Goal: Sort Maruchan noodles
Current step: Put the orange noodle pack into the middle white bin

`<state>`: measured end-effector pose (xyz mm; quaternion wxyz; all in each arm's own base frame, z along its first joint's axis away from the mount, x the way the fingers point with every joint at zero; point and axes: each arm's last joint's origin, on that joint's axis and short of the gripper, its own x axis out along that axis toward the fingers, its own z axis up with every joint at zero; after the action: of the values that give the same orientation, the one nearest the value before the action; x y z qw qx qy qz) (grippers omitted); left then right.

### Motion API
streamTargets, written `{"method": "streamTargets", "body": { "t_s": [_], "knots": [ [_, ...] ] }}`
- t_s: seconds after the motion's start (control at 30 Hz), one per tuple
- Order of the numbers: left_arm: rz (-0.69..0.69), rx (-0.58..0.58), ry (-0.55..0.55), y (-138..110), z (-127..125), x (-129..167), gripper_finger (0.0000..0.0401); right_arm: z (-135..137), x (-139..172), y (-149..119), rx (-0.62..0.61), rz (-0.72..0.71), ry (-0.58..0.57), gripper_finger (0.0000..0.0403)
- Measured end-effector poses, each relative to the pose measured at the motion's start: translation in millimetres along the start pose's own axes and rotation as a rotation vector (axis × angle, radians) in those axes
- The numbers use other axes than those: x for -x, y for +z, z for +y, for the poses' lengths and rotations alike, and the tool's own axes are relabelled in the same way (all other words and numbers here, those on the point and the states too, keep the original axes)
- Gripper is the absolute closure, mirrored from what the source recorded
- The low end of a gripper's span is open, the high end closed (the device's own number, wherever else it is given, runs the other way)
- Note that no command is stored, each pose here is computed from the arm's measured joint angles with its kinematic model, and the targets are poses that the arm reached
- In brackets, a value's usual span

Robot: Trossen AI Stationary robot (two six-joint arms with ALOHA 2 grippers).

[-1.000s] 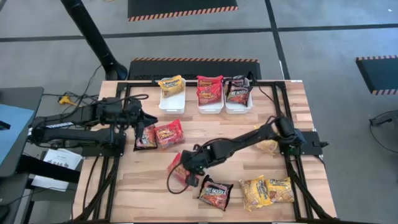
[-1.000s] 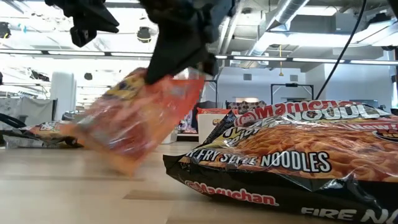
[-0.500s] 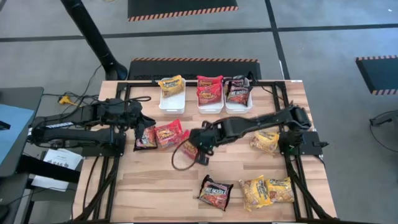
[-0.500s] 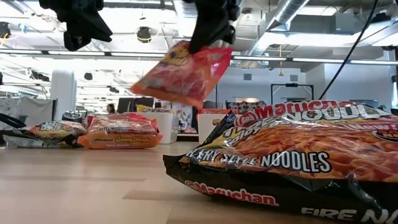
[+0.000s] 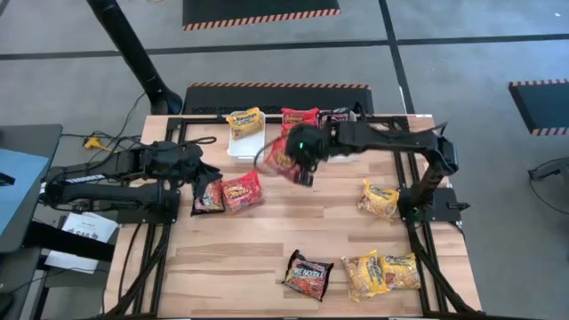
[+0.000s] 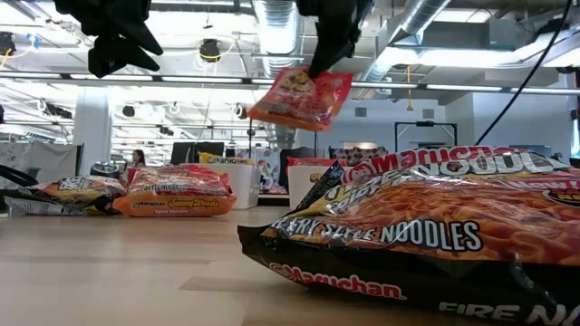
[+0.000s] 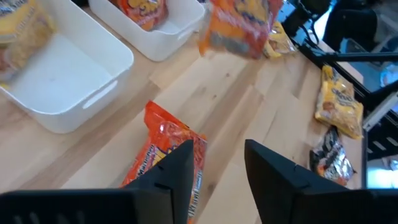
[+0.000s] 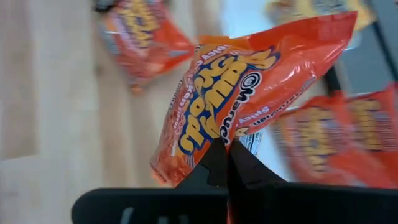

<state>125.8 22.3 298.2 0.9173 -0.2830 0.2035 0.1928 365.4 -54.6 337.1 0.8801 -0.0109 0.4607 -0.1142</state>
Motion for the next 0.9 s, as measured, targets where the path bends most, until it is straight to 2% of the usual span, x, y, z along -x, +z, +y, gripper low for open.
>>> {"method": "streamTargets", "body": {
  "t_s": [0.27, 0.5, 0.7, 0.9],
  "knots": [
    [-0.053, 0.003, 0.078, 1.6, 2.2, 0.0, 0.0273, -60.9, -6.5, -8.4, 0.097, 0.056, -0.087, 0.0400],
    [-0.065, 0.019, 0.094, 2.0, 2.6, 0.1, 0.0273, -97.6, -7.0, -16.7, 0.175, 0.090, -0.134, 0.0400],
    [-0.090, 0.058, 0.124, 2.6, 3.5, 0.3, 0.0273, -118.0, -6.2, -21.9, 0.247, 0.096, -0.134, 0.0400],
    [-0.100, 0.079, 0.136, 2.8, 3.9, 0.3, 0.0273, -126.9, -7.4, -24.5, 0.284, 0.085, -0.125, 0.0402]
  ]
}}
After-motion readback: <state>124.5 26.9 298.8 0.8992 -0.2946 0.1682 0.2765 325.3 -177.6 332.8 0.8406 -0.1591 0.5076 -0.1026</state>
